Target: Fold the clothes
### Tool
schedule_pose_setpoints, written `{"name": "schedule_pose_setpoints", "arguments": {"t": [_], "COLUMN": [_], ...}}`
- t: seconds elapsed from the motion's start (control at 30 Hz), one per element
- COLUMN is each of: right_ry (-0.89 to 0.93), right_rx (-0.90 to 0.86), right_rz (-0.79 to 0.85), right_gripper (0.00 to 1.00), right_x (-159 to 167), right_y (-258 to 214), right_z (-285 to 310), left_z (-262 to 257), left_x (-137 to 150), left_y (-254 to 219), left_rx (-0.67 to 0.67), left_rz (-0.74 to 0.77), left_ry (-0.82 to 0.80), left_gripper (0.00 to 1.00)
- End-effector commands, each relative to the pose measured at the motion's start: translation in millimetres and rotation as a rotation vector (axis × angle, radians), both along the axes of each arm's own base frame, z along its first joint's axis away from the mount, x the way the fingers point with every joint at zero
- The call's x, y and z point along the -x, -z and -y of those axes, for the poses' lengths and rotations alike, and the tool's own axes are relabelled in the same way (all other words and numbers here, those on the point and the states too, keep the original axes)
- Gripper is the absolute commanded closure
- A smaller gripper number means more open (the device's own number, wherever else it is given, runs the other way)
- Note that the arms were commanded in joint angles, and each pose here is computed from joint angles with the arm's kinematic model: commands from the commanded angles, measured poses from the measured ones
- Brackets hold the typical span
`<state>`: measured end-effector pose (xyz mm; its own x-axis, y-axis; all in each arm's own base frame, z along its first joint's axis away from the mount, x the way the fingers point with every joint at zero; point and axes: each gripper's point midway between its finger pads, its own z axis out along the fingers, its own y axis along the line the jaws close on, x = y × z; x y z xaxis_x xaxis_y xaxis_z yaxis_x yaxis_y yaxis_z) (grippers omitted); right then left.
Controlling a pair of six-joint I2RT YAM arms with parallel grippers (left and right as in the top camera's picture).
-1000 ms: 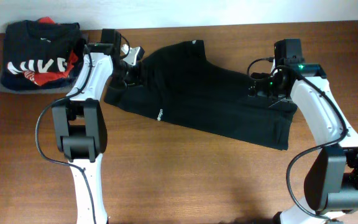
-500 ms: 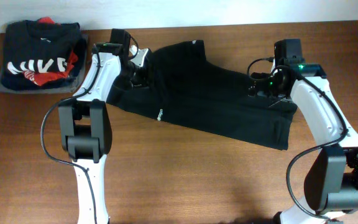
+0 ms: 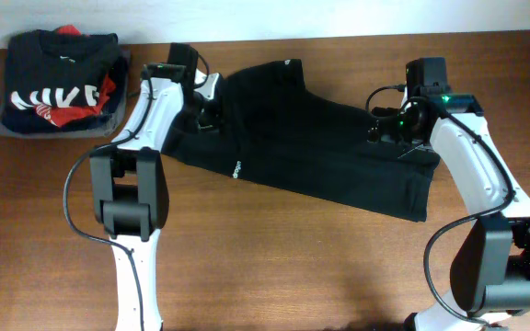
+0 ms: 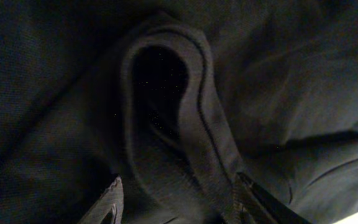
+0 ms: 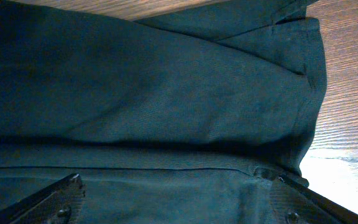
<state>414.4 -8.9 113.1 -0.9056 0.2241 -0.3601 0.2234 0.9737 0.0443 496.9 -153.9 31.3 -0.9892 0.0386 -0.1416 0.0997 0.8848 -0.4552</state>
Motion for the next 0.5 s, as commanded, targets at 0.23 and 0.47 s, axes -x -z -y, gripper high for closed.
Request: {"name": "schedule_pose_setpoints", "arguments": {"t": [0.23, 0.47], "right_ry": [-0.01, -0.01], "right_rx": [-0.004, -0.004], "right_rz": [0.018, 0.015], "right_gripper": [0.02, 0.01], "right_x": [-2.8, -2.2], "right_y": [-8.1, -7.9], "right_z": [-3.1, -3.1], "left_z": [8.6, 12.0], "left_x": [-9.7, -14.2], "left_y": [-9.2, -4.7], "left_rx": [-0.035, -0.03], "left_rz": [0.04, 0.052], "left_ry": [-0.039, -0.041], "left_gripper": [0.43, 0.43]}}
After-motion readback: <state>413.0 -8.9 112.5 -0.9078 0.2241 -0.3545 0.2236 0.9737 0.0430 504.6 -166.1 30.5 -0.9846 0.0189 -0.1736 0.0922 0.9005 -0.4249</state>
